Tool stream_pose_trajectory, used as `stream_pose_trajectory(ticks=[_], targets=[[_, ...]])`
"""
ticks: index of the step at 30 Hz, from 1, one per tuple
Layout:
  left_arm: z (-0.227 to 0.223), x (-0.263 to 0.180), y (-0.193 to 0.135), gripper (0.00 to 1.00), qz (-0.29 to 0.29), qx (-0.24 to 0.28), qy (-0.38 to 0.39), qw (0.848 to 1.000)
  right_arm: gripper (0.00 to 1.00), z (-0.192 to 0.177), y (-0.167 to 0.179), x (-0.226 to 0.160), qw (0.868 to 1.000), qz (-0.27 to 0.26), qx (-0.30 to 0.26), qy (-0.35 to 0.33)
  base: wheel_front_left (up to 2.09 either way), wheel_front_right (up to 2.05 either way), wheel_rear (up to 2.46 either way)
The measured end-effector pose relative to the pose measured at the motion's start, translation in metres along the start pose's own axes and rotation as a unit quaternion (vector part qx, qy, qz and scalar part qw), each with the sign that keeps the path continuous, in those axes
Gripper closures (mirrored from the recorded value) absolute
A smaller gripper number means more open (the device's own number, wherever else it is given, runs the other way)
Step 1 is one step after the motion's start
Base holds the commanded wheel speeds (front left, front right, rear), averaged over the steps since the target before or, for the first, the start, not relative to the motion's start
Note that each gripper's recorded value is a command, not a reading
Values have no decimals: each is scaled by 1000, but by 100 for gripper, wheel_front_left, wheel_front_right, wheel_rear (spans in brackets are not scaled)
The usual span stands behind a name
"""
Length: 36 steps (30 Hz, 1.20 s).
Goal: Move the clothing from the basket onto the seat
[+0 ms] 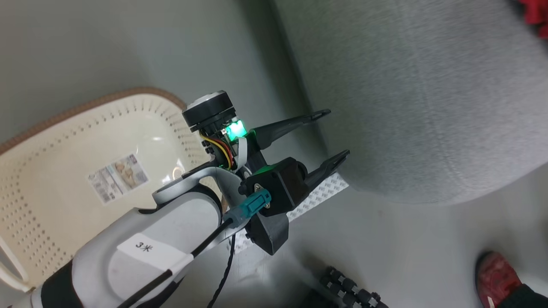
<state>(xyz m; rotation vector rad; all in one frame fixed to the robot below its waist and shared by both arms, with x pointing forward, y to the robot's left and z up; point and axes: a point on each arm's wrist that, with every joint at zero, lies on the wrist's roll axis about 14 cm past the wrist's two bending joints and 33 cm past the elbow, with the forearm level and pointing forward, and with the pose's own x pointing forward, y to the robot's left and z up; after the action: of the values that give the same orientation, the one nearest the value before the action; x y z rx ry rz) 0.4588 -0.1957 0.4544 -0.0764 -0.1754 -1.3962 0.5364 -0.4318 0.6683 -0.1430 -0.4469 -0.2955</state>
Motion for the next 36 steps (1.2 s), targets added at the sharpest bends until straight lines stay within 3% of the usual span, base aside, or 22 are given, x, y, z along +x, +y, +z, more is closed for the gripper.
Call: stream_pose_trajectory(ticks=[4,7,10,16,18,19,21,22,26,36], targets=[[-21,-8,5,0,11,-20,13,1000,100,-75,0,-10,996,-12,4,89,0,0,0],[-30,-12,7,0,20,-33,17,999,100,-115,-6,-22,990,-27,-12,141,0,0,0],[-37,-16,10,0,27,-38,23,999,100,-155,-6,-40,981,-53,5,187,0,0,0],[-35,-16,14,0,43,-46,21,998,100,-180,-3,-56,971,-63,0,229,0,0,0],[-32,-16,13,0,46,-53,19,997,80,-183,-1,-60,970,-63,2,236,0,0,0],[-31,-15,13,0,47,-53,18,997,76,-182,0,-60,970,-63,3,236,0,0,0],[-25,-15,15,0,52,-53,14,997,47,-178,0,-62,970,-60,1,235,0,0,0],[-23,-14,15,0,52,-53,12,997,0,-175,-1,-63,971,-59,-2,233,0,0,0],[-10,-14,16,0,64,-51,0,997,0,-156,-1,-70,976,-48,-14,213,0,0,0],[21,-31,30,0,138,-67,-24,988,0,-117,45,-120,981,27,-15,192,0,0,0]])
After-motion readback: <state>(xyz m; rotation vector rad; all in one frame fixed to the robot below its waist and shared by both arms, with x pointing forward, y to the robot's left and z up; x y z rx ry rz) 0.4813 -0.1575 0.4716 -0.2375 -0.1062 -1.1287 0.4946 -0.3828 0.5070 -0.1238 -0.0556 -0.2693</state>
